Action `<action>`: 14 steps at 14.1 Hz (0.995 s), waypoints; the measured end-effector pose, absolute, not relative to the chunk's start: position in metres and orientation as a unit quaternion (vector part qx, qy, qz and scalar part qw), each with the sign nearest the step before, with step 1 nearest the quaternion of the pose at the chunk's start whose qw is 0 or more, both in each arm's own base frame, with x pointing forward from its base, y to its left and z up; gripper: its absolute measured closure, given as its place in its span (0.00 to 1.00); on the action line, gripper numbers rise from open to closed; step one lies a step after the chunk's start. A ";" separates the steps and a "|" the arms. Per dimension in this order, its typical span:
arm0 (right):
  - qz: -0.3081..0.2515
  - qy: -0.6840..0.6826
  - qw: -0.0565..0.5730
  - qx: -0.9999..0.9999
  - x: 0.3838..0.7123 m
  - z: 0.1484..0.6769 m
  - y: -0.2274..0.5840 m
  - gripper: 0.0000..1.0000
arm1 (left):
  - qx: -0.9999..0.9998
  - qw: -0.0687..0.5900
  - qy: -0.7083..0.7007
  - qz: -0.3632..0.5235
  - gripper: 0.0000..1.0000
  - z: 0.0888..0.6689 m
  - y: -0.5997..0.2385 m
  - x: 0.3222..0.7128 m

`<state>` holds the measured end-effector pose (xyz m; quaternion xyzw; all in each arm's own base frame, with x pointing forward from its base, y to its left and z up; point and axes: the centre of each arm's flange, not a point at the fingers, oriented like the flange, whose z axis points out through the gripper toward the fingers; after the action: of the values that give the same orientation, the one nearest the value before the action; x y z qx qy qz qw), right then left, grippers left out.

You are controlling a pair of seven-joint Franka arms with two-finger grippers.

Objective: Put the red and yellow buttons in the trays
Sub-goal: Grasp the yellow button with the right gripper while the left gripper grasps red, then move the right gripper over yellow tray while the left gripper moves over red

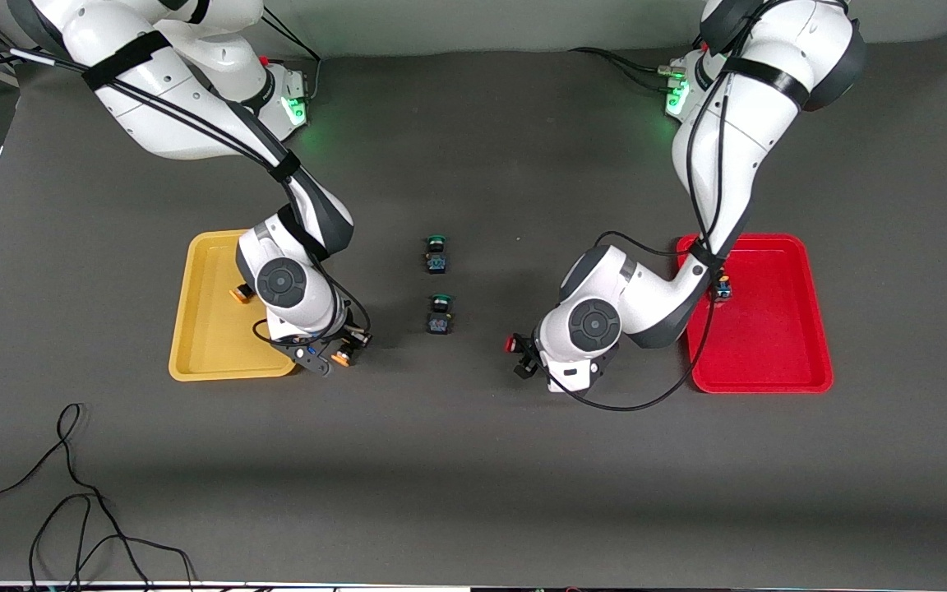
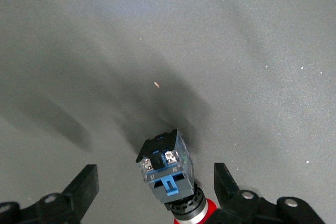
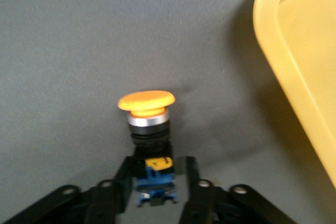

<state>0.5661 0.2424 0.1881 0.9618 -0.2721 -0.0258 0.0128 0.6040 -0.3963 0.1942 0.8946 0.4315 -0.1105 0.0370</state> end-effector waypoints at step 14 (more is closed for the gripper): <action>-0.038 -0.240 -0.031 0.970 0.583 0.479 0.075 0.67 | 0.932 -0.052 0.335 -0.131 0.67 0.349 -0.356 0.628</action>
<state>0.5827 0.0749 0.4790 0.9696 -0.2396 -0.0378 -0.0306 0.6282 -0.3557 0.3489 0.9316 0.3349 -0.1312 -0.0521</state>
